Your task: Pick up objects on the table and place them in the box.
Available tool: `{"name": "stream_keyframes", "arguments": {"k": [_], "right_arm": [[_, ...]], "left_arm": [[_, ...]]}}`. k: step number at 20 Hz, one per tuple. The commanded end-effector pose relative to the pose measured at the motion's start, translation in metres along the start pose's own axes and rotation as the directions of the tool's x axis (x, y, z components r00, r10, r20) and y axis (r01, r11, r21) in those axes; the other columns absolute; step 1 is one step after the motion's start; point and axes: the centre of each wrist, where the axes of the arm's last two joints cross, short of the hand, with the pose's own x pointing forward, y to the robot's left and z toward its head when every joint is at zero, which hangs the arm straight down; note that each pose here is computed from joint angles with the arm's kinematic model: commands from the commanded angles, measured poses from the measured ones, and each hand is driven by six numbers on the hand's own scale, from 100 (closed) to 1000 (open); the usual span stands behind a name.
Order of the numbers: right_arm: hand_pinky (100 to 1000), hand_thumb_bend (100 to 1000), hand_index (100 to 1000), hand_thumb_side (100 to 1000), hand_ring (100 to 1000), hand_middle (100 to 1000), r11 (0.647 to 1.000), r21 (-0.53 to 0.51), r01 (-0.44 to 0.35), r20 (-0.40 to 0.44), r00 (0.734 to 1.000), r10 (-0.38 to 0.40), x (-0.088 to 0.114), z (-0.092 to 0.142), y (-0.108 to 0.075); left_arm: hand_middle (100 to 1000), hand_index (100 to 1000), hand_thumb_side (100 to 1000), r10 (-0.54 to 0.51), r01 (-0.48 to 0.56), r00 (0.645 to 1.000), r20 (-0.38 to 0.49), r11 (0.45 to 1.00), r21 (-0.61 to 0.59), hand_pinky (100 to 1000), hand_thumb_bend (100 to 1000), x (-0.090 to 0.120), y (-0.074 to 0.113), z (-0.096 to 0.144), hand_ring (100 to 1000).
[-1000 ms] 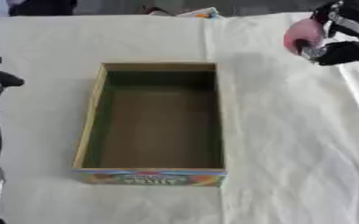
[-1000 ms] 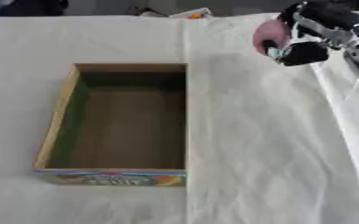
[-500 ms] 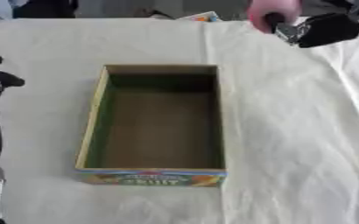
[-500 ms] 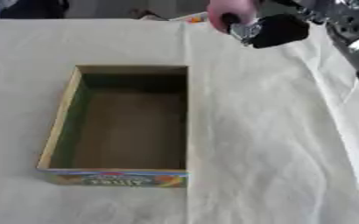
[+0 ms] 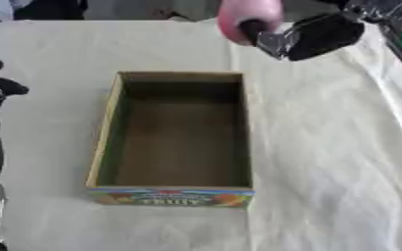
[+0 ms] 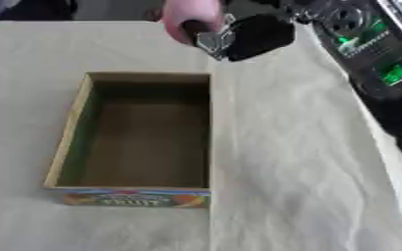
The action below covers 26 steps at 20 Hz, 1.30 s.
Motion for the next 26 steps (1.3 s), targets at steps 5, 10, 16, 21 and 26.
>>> {"name": "stream_keyframes", "arguments": {"k": [5,10,16,21,26], "right_arm": [[586,100,704,620,704,660,1.000,-0.013,-0.018,0.069,0.997,0.019,0.024,-0.016,0.006],[586,100,703,606,712,659,1.000,-0.008,-0.024,0.071,0.997,0.025,0.025,-0.018,0.009],[590,100,711,587,720,663,0.986,0.166,-0.015,0.095,0.995,-0.001,0.026,-0.040,0.056],[596,100,715,574,729,667,0.963,0.267,-0.027,0.104,0.995,-0.001,0.025,-0.050,0.082],[613,100,725,566,748,680,0.936,0.348,-0.051,0.122,0.992,0.009,0.023,-0.059,0.102]], "left_arm": [[579,699,952,-0.006,0.006,1.000,0.021,1.000,-0.006,552,100,0.005,0.001,-0.002,490],[579,698,950,-0.006,0.006,1.000,0.023,1.000,-0.006,551,100,0.006,0.001,-0.003,489],[579,698,949,-0.005,0.005,0.999,0.034,1.000,-0.004,552,100,0.008,0.000,-0.004,490],[578,697,949,-0.004,0.004,0.999,0.035,1.000,-0.006,551,100,0.008,0.000,-0.005,489],[578,697,950,-0.003,0.003,0.999,0.033,1.000,-0.009,551,100,0.008,-0.001,-0.004,490]]}}
